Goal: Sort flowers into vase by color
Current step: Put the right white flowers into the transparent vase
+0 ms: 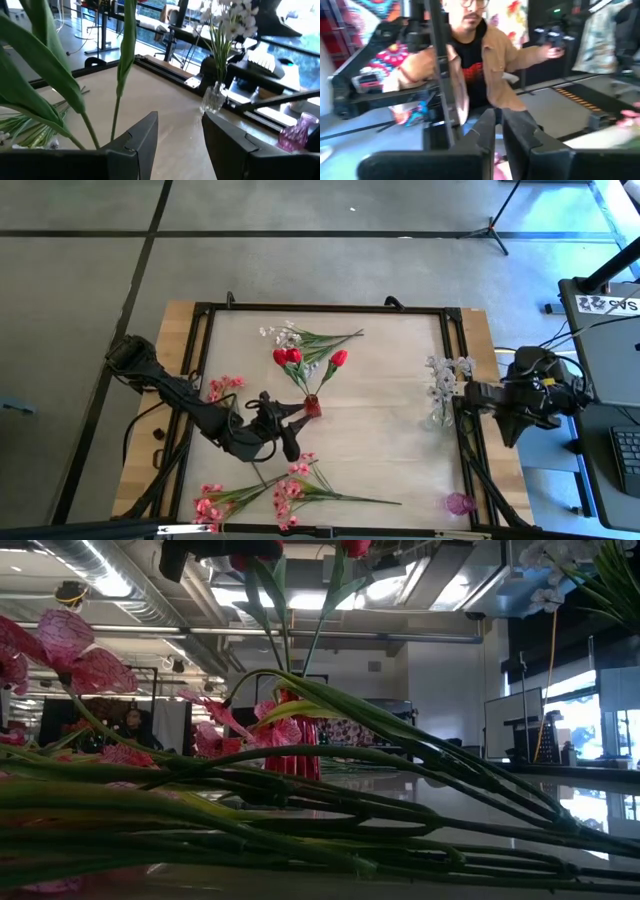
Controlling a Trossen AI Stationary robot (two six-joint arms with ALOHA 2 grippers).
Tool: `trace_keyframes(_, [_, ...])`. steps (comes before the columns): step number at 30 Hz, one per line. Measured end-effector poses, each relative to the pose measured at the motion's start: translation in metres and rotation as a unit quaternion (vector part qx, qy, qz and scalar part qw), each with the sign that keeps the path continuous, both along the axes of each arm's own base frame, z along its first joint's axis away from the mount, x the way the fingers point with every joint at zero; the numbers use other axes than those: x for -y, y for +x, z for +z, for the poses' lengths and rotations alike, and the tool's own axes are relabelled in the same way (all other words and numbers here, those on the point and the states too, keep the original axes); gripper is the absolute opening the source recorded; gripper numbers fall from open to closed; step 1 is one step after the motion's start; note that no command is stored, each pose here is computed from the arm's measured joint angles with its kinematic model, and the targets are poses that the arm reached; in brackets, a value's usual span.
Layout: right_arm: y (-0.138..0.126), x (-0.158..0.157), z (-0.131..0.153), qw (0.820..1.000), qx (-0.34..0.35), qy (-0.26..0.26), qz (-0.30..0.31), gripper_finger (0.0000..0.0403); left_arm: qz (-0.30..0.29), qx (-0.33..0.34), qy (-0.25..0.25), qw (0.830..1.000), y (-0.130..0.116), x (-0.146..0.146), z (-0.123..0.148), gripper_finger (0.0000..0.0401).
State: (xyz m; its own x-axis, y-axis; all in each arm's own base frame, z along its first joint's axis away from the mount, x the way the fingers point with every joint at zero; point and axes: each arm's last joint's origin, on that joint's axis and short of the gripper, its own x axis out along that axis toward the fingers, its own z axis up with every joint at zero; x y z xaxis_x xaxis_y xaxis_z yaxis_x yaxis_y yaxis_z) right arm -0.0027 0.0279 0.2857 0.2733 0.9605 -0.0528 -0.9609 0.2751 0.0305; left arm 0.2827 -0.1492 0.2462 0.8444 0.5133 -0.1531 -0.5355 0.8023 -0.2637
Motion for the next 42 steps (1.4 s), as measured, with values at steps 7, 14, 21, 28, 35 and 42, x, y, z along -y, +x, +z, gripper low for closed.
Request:
trace_keyframes(7, [0.002,0.002,-0.001,0.997,-0.064,0.003,-0.041,0.0012,0.021,0.026,-0.029,0.999,0.0,-0.001,0.001,0.0151])
trace_keyframes(14, [0.007,0.008,-0.019,0.943,-0.237,-0.003,-0.232,0.0038,0.023,0.032,-0.039,0.998,0.0,-0.001,0.001,0.0151])
trace_keyframes(21, [0.005,0.01,-0.029,0.905,-0.306,-0.013,-0.294,0.0108,0.027,0.02,-0.023,0.999,-0.001,-0.001,-0.001,0.0151])
trace_keyframes(28, [-0.001,0.019,-0.031,0.851,-0.278,-0.089,-0.437,0.0162,0.026,0.013,-0.015,0.999,-0.001,-0.001,-0.001,0.0151])
trace_keyframes(35, [0.002,0.024,-0.03,0.813,-0.272,-0.104,-0.505,0.0182,0.024,0.009,-0.008,1.0,-0.001,-0.001,-0.001,0.0151])
trace_keyframes(42, [0.017,0.022,-0.026,0.806,-0.29,-0.111,-0.504,0.0224,0.023,0.001,0.005,1.0,-0.001,-0.001,-0.001,0.0151])
